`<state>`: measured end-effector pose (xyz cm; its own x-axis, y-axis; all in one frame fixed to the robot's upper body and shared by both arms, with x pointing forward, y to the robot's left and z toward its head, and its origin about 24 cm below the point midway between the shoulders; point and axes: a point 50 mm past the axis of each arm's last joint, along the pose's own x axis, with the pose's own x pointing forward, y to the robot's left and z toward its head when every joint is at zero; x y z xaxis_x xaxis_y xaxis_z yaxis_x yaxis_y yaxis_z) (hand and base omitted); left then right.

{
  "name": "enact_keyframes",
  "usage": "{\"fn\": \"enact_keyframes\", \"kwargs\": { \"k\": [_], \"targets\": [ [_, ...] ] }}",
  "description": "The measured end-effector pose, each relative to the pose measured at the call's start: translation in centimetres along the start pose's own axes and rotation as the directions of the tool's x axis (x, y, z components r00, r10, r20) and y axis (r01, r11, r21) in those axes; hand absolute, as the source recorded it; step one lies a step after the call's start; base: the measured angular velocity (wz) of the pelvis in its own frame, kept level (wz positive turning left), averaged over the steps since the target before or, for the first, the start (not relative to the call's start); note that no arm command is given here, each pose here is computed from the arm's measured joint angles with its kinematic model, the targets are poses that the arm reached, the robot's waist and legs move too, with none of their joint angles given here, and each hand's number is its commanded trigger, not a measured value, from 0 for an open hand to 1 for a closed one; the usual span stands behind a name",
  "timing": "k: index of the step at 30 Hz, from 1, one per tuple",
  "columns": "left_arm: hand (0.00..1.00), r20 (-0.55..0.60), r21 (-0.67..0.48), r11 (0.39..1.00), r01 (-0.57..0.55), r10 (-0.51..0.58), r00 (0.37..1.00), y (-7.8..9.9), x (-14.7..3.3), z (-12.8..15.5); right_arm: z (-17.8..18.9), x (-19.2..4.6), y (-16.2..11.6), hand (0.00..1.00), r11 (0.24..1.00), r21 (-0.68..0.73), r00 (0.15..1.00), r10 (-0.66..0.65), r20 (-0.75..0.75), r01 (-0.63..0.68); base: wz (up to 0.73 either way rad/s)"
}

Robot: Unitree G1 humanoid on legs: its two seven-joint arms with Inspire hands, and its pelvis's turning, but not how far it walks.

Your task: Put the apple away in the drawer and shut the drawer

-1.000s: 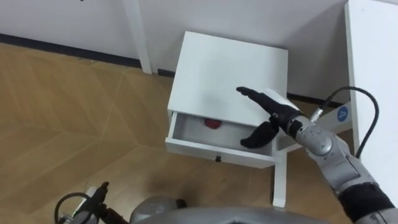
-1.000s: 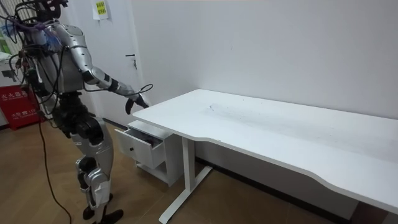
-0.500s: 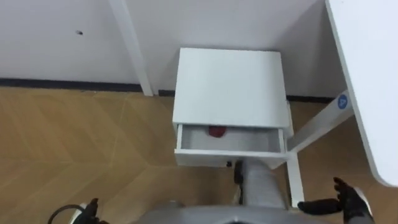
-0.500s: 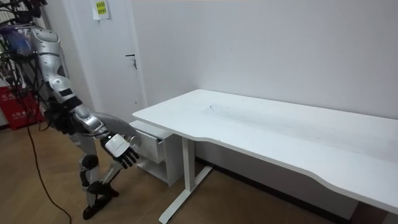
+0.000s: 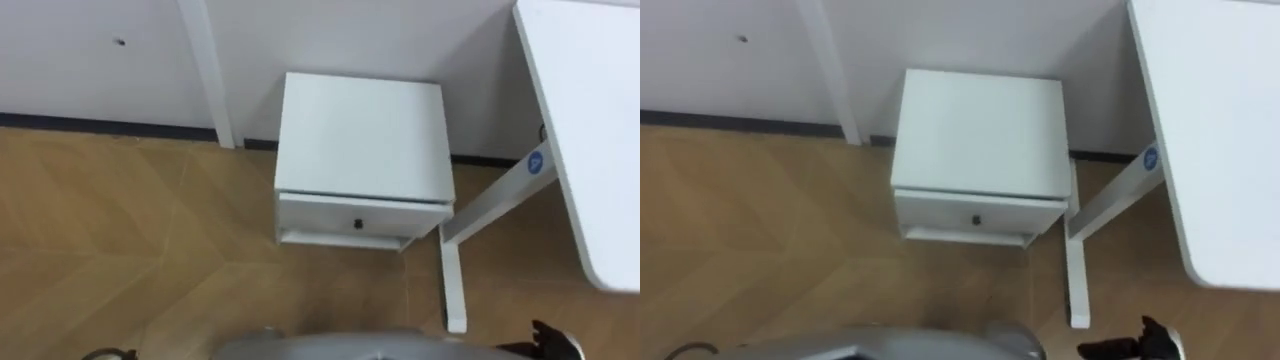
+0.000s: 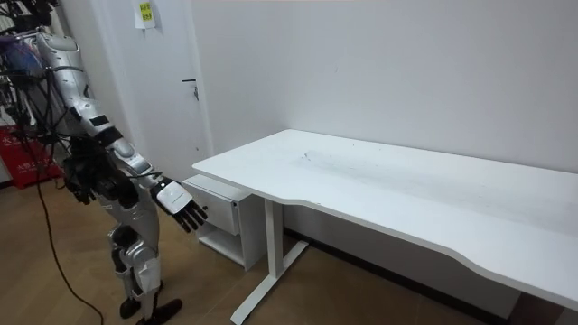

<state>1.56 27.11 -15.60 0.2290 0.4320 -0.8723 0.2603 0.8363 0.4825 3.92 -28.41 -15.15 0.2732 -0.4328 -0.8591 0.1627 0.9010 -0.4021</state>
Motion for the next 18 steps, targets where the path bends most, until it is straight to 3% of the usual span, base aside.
{"fn": "enact_keyframes", "kwargs": {
  "k": [10,18],
  "targets": [
    [0.0,0.04,-0.008,0.999,-0.031,0.031,0.999,0.4,0.2,1.3,-0.9,-0.2,1.4,0.0,0.998,0.012,0.997,0.063,-0.041,-0.063,0.01],
    [0.0,0.045,-0.019,1.0,-0.009,0.01,0.999,-0.6,0.0,1.6,-1.3,-0.3,1.7,0.0,0.997,0.019,0.996,0.073,-0.058,-0.072,0.0]
  ]
}}
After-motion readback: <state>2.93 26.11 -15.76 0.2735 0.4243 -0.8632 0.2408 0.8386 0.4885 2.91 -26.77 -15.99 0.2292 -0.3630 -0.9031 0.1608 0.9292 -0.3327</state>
